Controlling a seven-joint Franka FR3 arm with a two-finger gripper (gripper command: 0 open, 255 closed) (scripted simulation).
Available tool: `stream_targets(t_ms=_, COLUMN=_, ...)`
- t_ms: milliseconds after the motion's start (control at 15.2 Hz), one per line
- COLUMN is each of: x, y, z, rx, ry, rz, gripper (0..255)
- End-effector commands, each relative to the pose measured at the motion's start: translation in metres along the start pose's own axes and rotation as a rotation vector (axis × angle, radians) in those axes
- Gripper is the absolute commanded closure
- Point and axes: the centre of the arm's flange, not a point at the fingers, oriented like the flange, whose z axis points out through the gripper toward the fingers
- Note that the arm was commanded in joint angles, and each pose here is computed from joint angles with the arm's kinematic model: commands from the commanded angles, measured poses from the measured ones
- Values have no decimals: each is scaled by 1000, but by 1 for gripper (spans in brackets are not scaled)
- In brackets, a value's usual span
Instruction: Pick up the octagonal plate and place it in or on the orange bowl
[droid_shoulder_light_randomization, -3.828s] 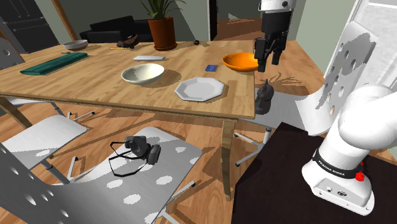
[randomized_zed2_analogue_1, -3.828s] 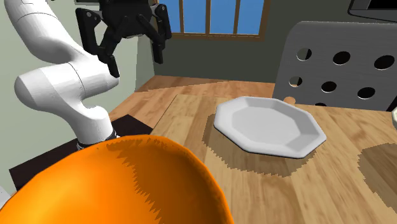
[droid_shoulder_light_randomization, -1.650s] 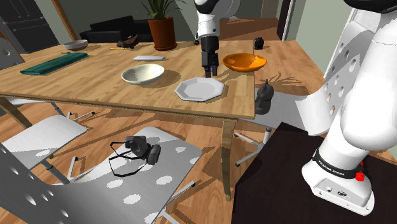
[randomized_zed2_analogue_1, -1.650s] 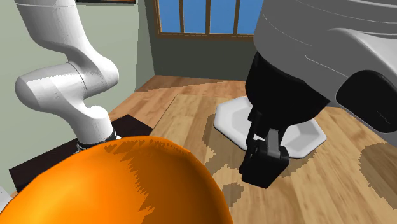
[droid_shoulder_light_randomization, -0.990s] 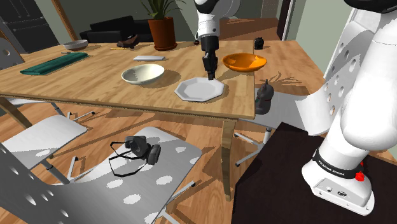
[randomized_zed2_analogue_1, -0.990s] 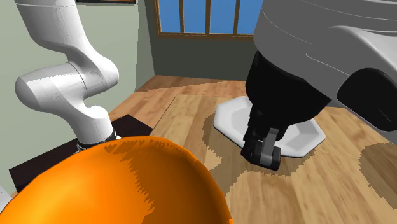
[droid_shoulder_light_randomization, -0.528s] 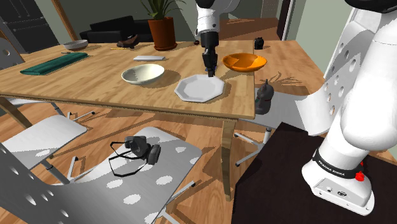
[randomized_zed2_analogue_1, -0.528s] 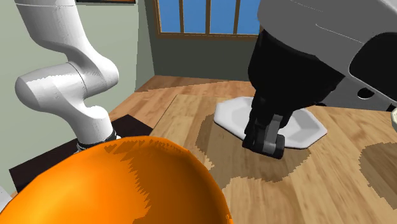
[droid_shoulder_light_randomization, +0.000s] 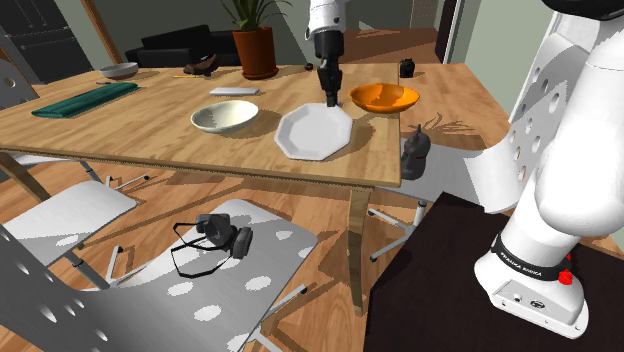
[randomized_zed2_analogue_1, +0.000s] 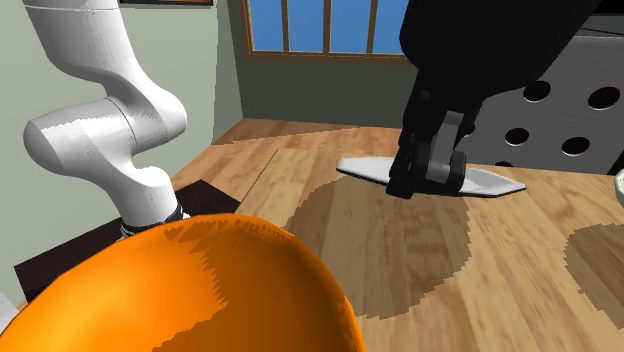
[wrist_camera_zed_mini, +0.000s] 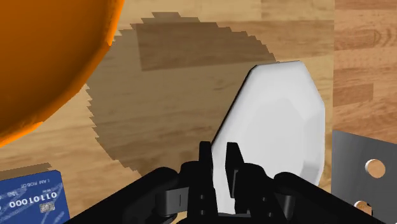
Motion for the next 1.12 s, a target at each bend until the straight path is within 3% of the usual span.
stream_targets(t_ms=0, x=-1, y=-3, z=-10, rx=0, ry=0, rz=1, gripper=255)
stream_targets(t_ms=726, x=-8, y=-21, z=-60, rx=0, ry=0, rz=1, gripper=255)
stream_targets(t_ms=1056, x=-41, y=33, z=-79, rx=0, ry=0, rz=1, gripper=255)
